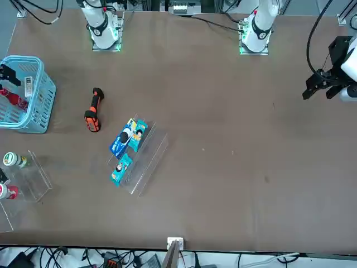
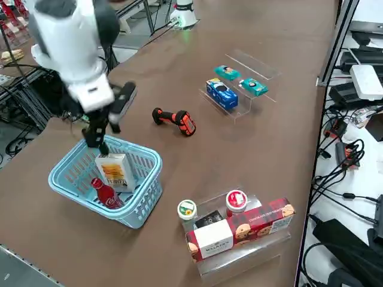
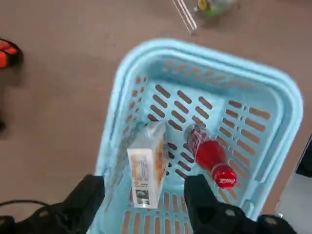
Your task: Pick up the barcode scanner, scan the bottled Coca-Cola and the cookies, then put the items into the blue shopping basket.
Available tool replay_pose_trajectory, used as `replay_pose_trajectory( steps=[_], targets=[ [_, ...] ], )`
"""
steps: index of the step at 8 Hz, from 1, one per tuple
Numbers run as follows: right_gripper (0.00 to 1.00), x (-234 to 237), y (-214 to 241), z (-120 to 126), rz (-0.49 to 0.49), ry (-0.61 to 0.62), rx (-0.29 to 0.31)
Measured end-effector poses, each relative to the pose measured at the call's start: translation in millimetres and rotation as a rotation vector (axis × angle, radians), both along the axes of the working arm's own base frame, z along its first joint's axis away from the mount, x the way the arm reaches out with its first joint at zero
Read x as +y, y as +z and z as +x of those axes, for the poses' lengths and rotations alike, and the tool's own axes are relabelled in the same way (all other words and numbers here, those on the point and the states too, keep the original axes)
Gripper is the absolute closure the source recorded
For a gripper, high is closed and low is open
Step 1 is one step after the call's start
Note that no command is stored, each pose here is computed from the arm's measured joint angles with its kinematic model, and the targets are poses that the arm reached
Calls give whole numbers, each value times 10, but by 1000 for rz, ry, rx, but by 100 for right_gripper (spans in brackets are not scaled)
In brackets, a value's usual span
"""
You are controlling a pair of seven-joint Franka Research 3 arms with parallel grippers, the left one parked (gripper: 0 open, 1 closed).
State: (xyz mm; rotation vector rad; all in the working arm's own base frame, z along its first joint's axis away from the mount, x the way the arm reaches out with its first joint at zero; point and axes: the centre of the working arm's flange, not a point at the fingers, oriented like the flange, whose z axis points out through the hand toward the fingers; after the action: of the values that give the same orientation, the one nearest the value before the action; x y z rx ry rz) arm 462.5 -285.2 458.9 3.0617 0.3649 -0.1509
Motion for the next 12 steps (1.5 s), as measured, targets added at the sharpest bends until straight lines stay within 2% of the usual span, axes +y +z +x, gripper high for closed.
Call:
replay_pose_trajectory(
  steps=[2, 4, 5, 7, 10, 12],
  targets=[
    [0, 636, 661, 368, -9, 33, -4],
    [0, 1479, 1186, 626, -19, 16, -10],
    [0, 1915, 1358, 675, -12, -17, -2],
    [0, 2529, 1607, 592, 8, -138, 16],
    [0, 2729, 1817, 429, 14, -214, 2],
    [0, 2684, 1767, 585, 22, -278, -7]
  ],
)
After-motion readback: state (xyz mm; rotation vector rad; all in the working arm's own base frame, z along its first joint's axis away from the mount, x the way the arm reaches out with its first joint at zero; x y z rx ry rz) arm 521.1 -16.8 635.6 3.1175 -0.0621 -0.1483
